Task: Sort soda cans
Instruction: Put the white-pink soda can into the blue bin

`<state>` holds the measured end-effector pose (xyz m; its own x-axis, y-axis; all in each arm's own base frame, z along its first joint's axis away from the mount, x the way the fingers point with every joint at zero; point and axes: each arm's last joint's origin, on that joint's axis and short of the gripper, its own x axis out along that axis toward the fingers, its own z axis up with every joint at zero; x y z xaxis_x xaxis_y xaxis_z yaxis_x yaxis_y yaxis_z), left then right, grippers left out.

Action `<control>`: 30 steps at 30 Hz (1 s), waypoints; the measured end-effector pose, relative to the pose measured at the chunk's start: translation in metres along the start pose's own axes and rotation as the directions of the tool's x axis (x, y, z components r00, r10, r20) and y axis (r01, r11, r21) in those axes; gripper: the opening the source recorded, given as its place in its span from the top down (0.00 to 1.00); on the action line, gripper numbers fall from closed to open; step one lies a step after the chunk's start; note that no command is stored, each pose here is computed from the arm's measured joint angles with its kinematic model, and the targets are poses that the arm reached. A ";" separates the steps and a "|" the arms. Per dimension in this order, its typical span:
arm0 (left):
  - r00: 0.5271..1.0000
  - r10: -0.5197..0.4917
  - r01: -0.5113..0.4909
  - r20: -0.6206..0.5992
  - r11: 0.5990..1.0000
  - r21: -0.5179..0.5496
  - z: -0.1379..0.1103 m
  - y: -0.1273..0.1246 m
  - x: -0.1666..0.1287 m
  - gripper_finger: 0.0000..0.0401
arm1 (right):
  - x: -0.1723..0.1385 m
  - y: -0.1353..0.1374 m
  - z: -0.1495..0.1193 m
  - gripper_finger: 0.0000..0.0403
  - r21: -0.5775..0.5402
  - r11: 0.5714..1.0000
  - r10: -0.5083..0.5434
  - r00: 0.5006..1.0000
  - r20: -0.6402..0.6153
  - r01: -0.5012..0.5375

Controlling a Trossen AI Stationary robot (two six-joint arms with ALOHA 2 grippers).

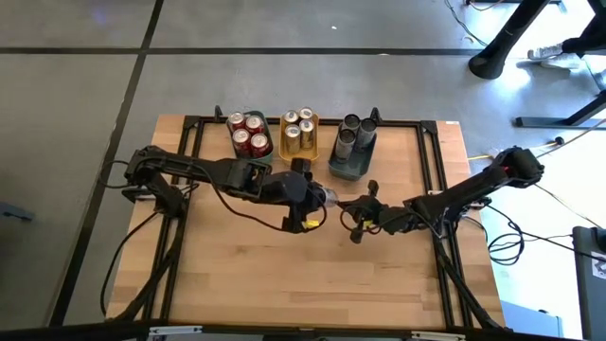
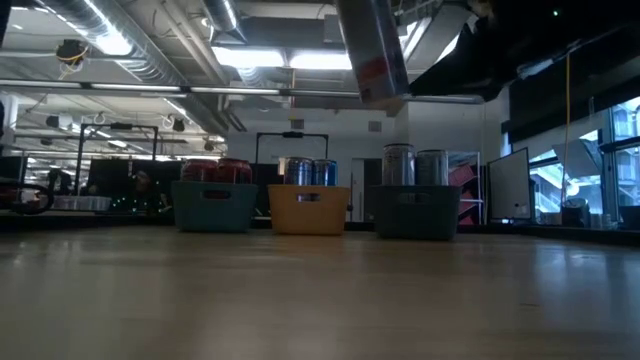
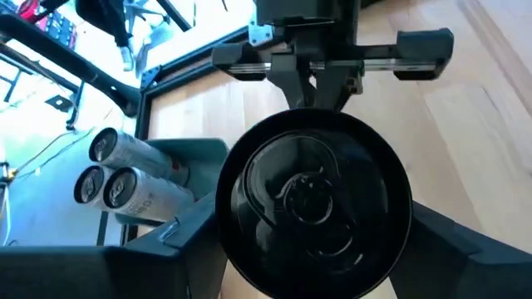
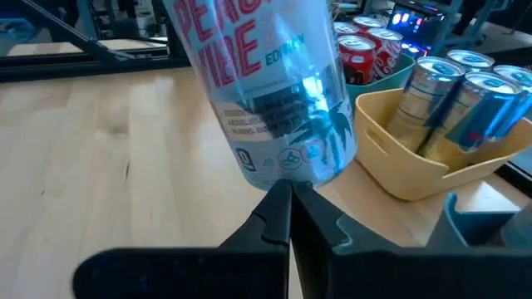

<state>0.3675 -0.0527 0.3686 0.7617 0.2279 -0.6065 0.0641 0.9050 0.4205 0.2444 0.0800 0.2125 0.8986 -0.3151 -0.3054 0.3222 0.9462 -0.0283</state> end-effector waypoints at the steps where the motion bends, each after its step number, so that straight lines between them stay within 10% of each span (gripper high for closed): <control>1: 1.000 0.001 -0.001 0.003 1.000 -0.006 0.000 0.002 0.001 0.39 | -0.003 0.000 0.001 0.99 -0.002 1.000 0.002 1.000 0.002 -0.002; 16: 0.984 0.161 -0.148 0.074 0.977 -0.154 -0.003 0.051 0.047 0.38 | -0.106 -0.050 0.043 0.99 0.096 0.994 -0.072 0.983 0.169 0.056; 30: 0.966 0.255 -0.241 0.038 0.944 -0.224 -0.012 0.086 0.121 0.37 | -0.124 -0.075 0.040 0.99 0.017 0.979 -0.202 0.965 0.166 0.202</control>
<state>0.4576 0.0572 0.3239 0.7768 0.4375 -0.4530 -0.2673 0.8803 0.3919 0.1207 0.0450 0.2903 0.8517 -0.5072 -0.1315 0.5020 0.8618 -0.0729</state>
